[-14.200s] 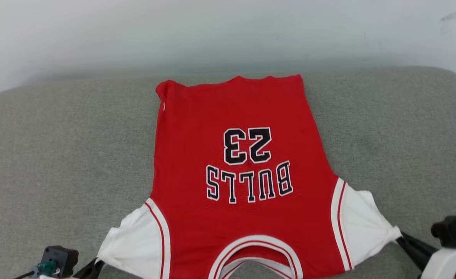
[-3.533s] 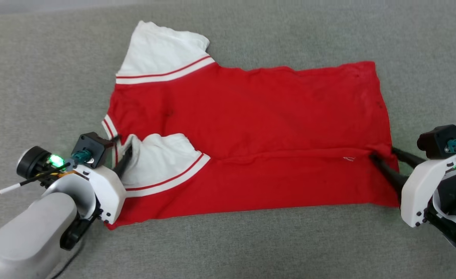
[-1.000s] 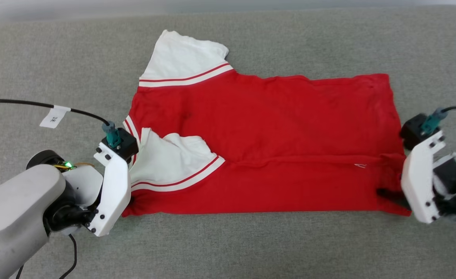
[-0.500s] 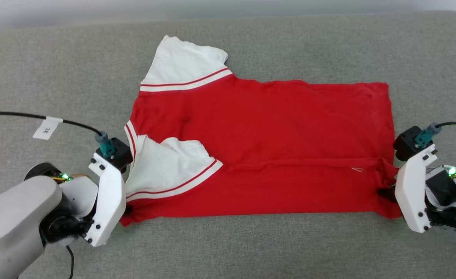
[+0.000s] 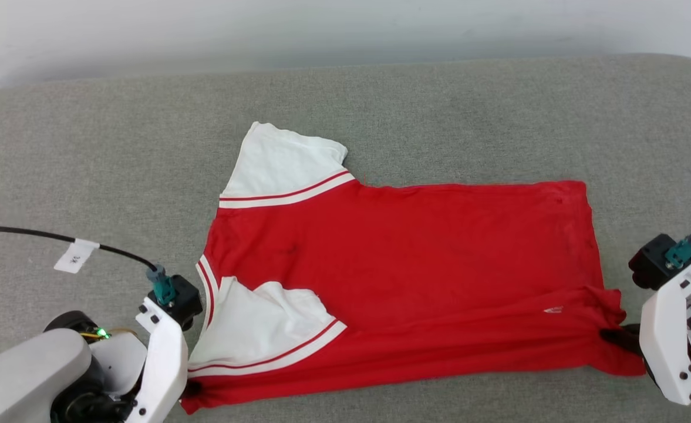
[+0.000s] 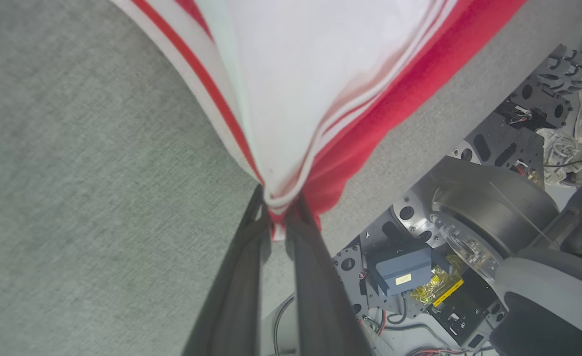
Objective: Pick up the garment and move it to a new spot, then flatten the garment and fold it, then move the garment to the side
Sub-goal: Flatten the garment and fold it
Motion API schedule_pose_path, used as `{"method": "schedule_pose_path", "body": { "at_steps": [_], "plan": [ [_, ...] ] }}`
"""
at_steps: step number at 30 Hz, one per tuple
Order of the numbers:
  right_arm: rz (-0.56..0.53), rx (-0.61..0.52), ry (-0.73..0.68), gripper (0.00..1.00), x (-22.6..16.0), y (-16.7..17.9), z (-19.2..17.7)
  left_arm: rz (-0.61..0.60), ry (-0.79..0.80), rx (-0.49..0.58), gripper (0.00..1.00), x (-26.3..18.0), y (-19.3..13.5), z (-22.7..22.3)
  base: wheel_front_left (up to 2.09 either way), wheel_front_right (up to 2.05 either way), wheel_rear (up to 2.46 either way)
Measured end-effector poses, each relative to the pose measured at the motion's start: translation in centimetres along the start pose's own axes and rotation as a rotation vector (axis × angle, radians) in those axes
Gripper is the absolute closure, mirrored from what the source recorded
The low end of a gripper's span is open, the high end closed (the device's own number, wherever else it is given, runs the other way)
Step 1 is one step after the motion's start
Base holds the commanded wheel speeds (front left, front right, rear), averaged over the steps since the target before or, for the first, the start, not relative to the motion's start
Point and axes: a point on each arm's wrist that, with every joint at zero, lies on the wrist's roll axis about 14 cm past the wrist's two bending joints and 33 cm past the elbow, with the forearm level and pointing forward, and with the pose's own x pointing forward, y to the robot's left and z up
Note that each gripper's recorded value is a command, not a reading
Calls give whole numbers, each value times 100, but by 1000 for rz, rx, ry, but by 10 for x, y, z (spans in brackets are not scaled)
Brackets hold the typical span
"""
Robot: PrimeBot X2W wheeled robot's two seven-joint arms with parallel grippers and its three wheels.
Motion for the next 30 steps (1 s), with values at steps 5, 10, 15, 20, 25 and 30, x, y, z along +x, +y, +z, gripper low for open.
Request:
{"method": "schedule_pose_path", "body": {
  "at_steps": [5, 10, 15, 20, 25, 30],
  "plan": [
    [10, 30, 51, 13, 11, 3, -21, -6, 17, -4, 28, 10, -3, -7, 0, 0, 0],
    [-32, 28, -62, 0, 11, -5, -2, 39, -57, -10, 0, 4, 7, 6, 0, 0, 0],
    [-111, -26, -327, 0, -13, -19, 50, 153, -233, 12, 0, -32, 32, 50, 0, 0, 0],
    [-213, -59, -705, 0, -56, -31, 113, 276, -475, 63, 0, -67, 52, 111, 0, 0, 0],
    [-294, -41, -956, 0, -87, -34, 135, 333, -607, 82, 0, -82, 64, 155, 0, 0, 0],
    [-374, -16, -1142, 0, -107, -28, 138, 359, -652, 92, 0, -81, 80, 188, 0, 0, 0]
  ]
}}
